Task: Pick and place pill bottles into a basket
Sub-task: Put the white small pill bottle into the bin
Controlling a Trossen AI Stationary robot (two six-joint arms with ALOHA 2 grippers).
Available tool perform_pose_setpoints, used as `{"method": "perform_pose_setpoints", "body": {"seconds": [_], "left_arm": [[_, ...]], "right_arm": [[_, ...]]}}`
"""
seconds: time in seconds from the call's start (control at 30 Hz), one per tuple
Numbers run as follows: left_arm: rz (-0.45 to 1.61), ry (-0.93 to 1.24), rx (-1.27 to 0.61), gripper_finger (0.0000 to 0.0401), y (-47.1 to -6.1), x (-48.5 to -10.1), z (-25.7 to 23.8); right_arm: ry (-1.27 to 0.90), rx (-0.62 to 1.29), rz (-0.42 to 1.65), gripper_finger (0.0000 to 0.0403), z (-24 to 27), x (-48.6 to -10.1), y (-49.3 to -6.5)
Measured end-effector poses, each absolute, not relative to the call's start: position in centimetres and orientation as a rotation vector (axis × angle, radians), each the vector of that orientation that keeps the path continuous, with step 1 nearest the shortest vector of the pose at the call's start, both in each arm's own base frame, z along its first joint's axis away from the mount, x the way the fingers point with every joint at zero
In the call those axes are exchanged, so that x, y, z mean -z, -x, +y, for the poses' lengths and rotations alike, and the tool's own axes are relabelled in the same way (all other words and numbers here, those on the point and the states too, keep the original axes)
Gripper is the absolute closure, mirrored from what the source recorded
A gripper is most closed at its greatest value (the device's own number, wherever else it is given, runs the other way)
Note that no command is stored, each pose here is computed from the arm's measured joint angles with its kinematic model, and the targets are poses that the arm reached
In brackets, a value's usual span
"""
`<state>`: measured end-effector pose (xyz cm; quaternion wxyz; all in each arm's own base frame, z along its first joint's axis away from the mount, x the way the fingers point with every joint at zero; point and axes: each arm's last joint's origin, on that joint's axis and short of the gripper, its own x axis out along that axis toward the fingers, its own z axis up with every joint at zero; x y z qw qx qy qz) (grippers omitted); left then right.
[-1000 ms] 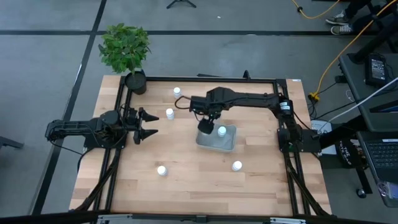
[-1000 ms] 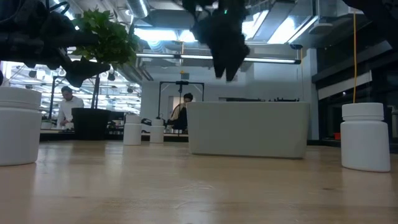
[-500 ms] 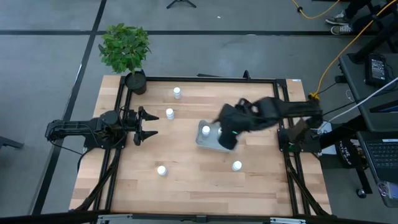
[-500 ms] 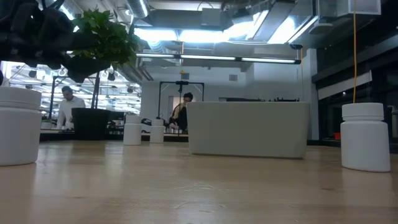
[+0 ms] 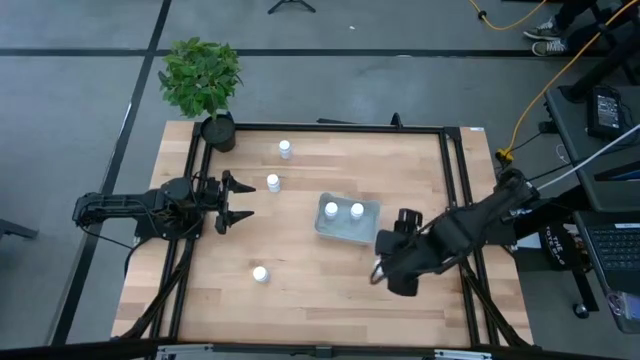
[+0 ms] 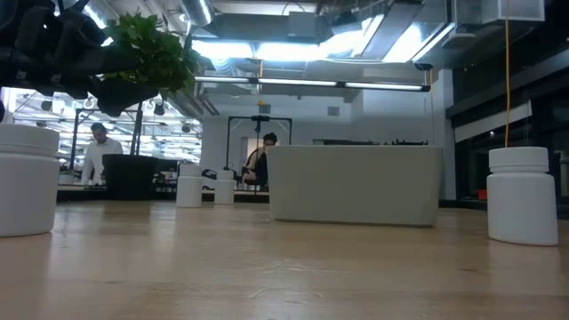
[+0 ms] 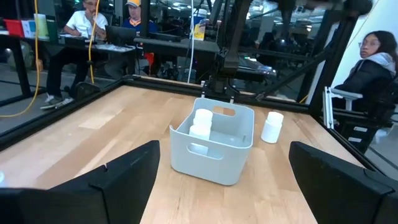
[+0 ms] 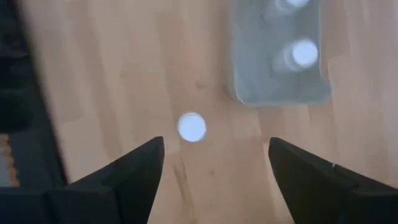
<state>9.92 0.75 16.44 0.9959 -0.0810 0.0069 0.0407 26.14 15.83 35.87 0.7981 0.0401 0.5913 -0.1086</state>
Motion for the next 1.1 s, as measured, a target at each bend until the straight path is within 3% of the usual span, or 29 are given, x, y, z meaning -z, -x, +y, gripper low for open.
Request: {"method": "perform_pose_setpoints", "body": {"seconds": [0.23, 0.57, 0.83, 1.1], "left_arm": [[0.014, 0.170, -0.082, 0.0052, -9.9, -16.4, 0.8], [0.014, 0.173, -0.082, 0.0052, -9.9, -16.4, 0.8], [0.012, 0.210, -0.080, 0.0052, -9.9, -16.4, 0.7], [0.012, 0.226, -0.080, 0.0052, -9.9, -16.4, 0.7]], "right_arm": [[-0.271, 0.493, 1.311, 0.0122, 15.6, -29.8, -26.5], [-0.556, 0.716, 1.368, 0.0066, 13.6, -26.4, -27.1], [-0.726, 0.699, 1.338, 0.0057, 12.9, -24.7, -28.3], [-0.750, 0.763, 1.343, 0.0057, 12.9, -24.1, -28.4]]}}
